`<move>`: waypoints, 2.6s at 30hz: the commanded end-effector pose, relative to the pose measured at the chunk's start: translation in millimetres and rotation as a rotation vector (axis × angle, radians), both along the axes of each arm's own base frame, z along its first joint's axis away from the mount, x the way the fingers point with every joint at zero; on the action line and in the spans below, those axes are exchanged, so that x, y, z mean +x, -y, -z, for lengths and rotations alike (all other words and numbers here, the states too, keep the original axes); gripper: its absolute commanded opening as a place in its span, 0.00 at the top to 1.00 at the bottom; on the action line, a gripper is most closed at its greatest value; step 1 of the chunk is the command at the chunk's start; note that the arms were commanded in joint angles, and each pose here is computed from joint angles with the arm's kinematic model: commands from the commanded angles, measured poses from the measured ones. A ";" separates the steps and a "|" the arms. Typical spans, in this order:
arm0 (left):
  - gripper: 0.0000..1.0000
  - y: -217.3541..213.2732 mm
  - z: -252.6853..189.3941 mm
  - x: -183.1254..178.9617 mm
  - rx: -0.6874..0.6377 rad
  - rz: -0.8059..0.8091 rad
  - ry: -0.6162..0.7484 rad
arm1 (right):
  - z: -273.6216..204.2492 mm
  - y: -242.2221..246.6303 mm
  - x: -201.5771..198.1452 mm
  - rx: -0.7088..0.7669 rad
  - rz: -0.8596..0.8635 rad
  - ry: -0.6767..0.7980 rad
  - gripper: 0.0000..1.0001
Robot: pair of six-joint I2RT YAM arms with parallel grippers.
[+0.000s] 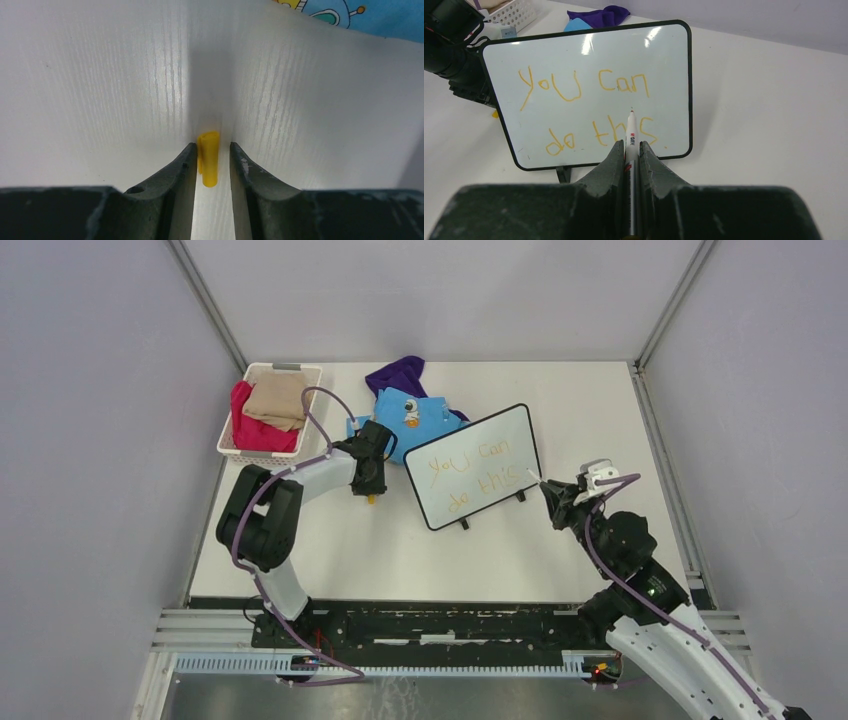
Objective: Write a sentence on the whiteboard
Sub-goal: Close the whiteboard marker at the center of the board.
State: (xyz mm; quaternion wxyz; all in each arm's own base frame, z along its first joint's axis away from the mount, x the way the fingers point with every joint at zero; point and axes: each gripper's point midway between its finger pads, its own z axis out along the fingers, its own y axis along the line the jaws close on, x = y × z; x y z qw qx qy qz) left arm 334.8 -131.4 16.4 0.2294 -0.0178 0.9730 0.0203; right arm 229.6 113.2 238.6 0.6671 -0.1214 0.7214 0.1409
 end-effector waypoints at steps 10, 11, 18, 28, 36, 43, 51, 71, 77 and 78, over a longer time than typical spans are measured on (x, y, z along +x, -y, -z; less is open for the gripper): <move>0.75 -10.4 8.0 -13.6 0.046 -0.012 -0.031 | -21.6 9.9 -3.5 0.034 0.036 0.059 1.00; 0.77 -10.6 8.7 -16.2 0.039 -0.022 -0.033 | -21.9 10.5 -3.6 0.033 0.038 0.061 1.00; 0.89 -3.8 -2.8 -20.5 -0.046 -0.125 -0.007 | -23.9 13.5 -4.7 0.031 0.047 0.071 1.00; 0.93 12.3 -28.0 -24.0 -0.101 -0.212 0.060 | -23.0 16.3 -5.3 0.022 0.055 0.076 1.00; 0.92 3.0 -6.7 -42.8 -0.057 -0.205 0.016 | -20.8 16.0 -5.7 0.023 0.054 0.074 1.00; 0.83 7.5 -0.4 -49.2 -0.045 -0.153 -0.004 | -20.6 13.6 -5.1 0.029 0.046 0.070 1.00; 0.60 6.1 -3.8 -49.9 -0.023 -0.090 -0.007 | -21.9 14.0 -5.3 0.029 0.047 0.070 1.00; 0.58 -0.2 3.2 -61.8 0.021 -0.021 -0.068 | -26.1 15.9 -4.5 0.010 0.054 0.075 1.00; 0.58 -8.8 -1.5 -68.3 0.039 -0.050 -0.060 | -27.2 15.5 -4.7 0.017 0.052 0.077 1.00; 0.58 -9.4 -2.2 -69.6 0.033 -0.061 -0.056 | -27.4 15.2 -5.0 0.021 0.051 0.077 1.00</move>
